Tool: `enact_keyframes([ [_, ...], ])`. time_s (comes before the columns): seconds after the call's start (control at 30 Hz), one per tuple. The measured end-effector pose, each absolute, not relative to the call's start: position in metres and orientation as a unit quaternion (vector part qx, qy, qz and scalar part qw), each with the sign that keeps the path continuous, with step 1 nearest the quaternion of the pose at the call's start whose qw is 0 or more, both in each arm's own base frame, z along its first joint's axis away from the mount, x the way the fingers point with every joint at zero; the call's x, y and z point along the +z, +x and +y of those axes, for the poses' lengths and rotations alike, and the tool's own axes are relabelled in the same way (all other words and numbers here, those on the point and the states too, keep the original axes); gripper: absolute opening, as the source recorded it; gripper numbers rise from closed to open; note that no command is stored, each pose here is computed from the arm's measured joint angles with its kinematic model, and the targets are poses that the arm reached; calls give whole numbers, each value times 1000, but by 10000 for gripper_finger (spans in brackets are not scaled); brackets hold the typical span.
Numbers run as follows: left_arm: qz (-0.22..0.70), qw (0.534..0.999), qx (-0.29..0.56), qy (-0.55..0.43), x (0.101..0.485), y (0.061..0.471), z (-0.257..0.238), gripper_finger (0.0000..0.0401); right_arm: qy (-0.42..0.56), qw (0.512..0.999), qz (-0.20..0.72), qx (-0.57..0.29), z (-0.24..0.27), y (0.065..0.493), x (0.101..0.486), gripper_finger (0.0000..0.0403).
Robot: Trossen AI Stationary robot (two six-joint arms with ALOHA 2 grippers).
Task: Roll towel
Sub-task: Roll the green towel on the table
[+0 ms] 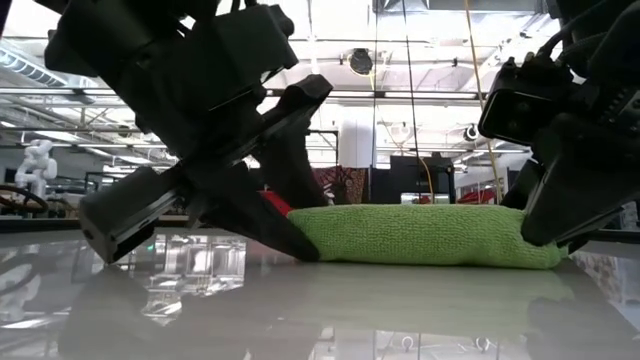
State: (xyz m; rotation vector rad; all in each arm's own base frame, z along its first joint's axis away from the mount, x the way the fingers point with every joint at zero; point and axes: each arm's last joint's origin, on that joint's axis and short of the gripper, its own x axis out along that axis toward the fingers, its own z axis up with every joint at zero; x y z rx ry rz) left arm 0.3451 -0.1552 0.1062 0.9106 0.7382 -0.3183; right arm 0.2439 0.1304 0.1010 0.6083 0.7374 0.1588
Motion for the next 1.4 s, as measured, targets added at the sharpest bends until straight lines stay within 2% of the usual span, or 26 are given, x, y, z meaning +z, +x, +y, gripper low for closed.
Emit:
enact_keyframes([
  [0.17,350,827,-173,404,105,348,-148,50,295,886,349,82,131,245,102,2],
  [0.27,356,841,-197,356,104,352,-139,17,290,887,349,86,131,245,102,3],
  [0.4,362,863,-245,252,104,359,-123,11,273,890,352,102,132,244,102,23],
  [0.5,358,873,-274,186,105,363,-113,11,253,894,353,112,134,243,102,60],
  [0.63,351,876,-317,93,106,369,-99,11,232,897,355,121,136,241,101,133],
  [0.73,351,876,-326,44,107,371,-89,11,213,900,361,121,139,237,103,184],
  [0.8,356,876,-324,19,107,372,-83,11,186,906,364,108,143,233,105,204],
  [0.93,360,875,-323,-17,108,374,-75,11,106,919,372,76,151,224,115,208],
  [1.13,370,871,-317,-68,109,375,-65,11,-32,939,337,51,171,218,138,199],
  [1.4,379,869,-292,-123,108,378,-54,11,-178,924,335,49,194,226,130,198],
])
